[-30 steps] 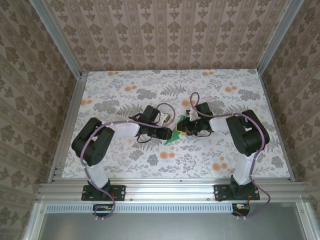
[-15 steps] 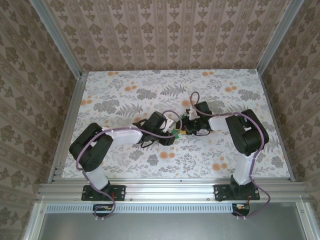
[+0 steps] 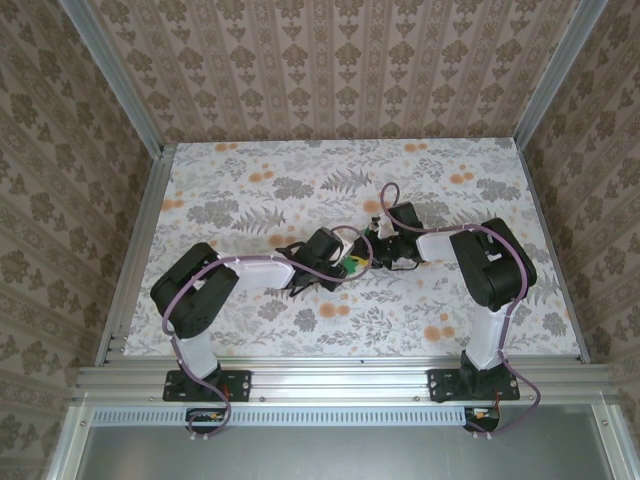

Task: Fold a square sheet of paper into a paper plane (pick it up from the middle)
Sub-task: Fold the wing for the fifth time at the center of the table.

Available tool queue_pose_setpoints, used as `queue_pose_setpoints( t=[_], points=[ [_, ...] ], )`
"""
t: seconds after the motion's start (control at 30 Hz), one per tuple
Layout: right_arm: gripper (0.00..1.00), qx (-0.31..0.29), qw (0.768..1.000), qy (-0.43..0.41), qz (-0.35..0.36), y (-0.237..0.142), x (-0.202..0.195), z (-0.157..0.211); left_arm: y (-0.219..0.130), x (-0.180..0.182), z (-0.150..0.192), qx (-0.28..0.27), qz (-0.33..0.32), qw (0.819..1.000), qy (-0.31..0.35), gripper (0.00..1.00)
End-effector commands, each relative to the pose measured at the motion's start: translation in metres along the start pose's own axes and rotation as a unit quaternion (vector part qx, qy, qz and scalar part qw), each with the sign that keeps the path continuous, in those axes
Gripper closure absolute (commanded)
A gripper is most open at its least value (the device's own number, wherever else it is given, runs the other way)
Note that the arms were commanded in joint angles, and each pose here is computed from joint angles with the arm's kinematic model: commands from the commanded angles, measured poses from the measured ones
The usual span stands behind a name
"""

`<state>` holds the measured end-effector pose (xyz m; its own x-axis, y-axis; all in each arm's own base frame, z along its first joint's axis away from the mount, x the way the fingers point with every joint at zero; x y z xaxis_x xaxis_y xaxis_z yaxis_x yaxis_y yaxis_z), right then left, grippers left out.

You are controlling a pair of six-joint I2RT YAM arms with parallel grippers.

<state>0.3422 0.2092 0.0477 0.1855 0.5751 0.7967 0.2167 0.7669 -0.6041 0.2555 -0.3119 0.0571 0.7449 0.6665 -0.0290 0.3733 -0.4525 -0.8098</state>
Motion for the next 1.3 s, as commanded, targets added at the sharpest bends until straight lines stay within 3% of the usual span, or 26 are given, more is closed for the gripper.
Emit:
queue_pose_setpoints(
  t=[0.0,0.27,0.37,0.53,0.77,0.97,1.13,1.27],
  points=[
    [0.69,-0.005,0.993,0.062,0.1,0.013,-0.054,0.01,0.004,0.008,-0.002,-0.009,-0.034,0.999,0.009,0.76],
    [0.69,-0.01,0.993,0.081,0.088,0.01,-0.044,0.008,0.007,0.014,0.002,-0.014,-0.072,0.997,0.02,0.86],
    [0.69,-0.016,0.991,0.089,0.094,0.01,-0.04,0.007,0.008,0.012,0.003,-0.012,-0.085,0.996,0.036,0.86],
    [0.8,-0.031,0.987,0.099,0.119,0.007,-0.048,0.006,0.011,0.012,0.009,-0.009,-0.105,0.993,0.048,0.87],
    [0.83,-0.04,0.986,0.098,0.13,0.007,-0.054,0.005,0.015,0.006,0.018,0.003,-0.106,0.991,0.084,0.86],
    [0.93,-0.044,0.983,0.1,0.151,0.008,-0.062,0.004,0.004,-0.004,0.019,0.001,-0.045,0.996,0.076,0.75],
    [0.94,-0.039,0.982,0.088,0.161,0.009,-0.07,0.005,-0.02,-0.012,0.014,-0.008,0.043,0.999,0.031,0.55],
    [0.94,-0.032,0.984,0.069,0.161,0.008,-0.072,0.005,-0.037,-0.011,0.003,-0.025,0.104,0.994,-0.016,0.48]
  ],
)
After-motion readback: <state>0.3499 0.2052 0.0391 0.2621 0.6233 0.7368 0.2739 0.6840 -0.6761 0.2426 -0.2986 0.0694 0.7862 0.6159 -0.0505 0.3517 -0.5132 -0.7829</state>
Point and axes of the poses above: each hand's point on the last joint's axis, 136 mm out from that joint toward the fingers, its own y axis out along the fingers, its own x axis along the line the jaws close on, z = x × y, the point moved 4 cm from there along -y, back along the fingers, and after that the axes turned 5 degrees about y, right-handed, at the moved point
